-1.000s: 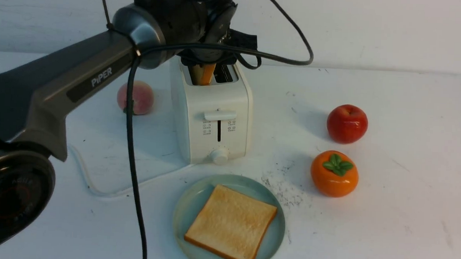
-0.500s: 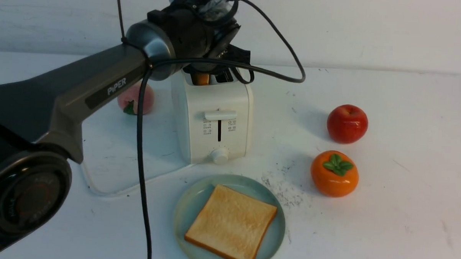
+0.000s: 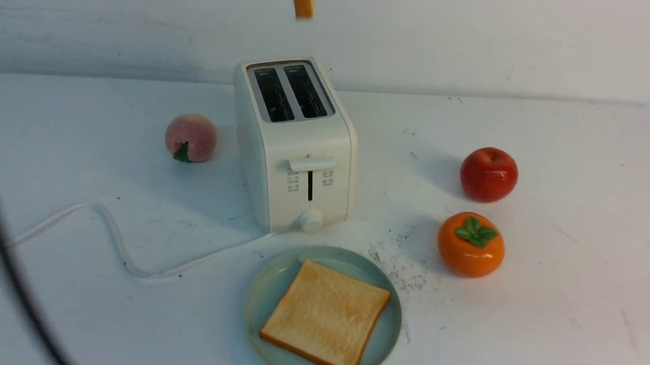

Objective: Take toasted bread from bread machine on white table place on plate.
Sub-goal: 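Place the slice of bread on the plate with the left gripper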

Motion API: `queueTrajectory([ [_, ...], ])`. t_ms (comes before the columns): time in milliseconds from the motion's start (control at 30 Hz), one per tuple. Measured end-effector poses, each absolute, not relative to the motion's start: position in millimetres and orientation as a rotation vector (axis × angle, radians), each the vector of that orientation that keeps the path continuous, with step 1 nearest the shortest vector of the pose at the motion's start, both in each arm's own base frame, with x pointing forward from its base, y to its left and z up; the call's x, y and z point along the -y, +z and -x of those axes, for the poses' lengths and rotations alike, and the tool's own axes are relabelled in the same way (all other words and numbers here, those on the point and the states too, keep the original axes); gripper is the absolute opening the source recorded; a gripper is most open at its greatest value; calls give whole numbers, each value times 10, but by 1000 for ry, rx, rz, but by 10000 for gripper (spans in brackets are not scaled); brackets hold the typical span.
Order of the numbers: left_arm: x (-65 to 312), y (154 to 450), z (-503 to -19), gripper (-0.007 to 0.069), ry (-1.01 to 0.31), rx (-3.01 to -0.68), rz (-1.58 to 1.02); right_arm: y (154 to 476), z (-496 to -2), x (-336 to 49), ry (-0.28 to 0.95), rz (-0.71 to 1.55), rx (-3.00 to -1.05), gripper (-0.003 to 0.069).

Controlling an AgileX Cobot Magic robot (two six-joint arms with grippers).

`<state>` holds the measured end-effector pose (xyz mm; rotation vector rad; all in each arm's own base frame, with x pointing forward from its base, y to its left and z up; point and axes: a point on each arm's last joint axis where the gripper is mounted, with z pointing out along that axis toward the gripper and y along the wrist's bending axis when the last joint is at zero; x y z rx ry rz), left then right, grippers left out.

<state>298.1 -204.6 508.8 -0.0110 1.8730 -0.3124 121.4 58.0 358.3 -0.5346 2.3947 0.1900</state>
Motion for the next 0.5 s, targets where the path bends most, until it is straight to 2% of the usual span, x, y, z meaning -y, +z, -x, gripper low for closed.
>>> queueTrajectory([
  [33, 1946, 5324, -2715, 114, -368, -1828, -8, 3583, -1214, -580, 190, 535, -2395, 36],
  [100, 1767, 5541, -2360, 114, -415, -1823, -25, 3583, -1214, -580, 190, 535, -2395, 37],
  [200, 1640, 5522, -2076, 114, -421, -1937, -80, 3583, -1214, -580, 190, 535, -2395, 41],
  [300, 1616, 5280, -1932, 114, -408, -2108, -168, 3583, -1214, -581, 192, 534, -2395, 44],
  [400, 1787, 4666, -1938, 114, -383, -2342, -288, 3583, -1213, -583, 194, 534, -2395, 47],
  [433, 1888, 4380, -1980, 114, -384, -2411, -323, 3583, -1213, -583, 194, 534, -2395, 48],
  [467, 1899, 4325, -1983, 114, -378, -2430, -328, 3583, -1213, -583, 194, 534, -2395, 49],
  [500, 1956, 4127, -2002, 114, -383, -2471, -345, 3583, -1213, -583, 194, 534, -2395, 50],
])
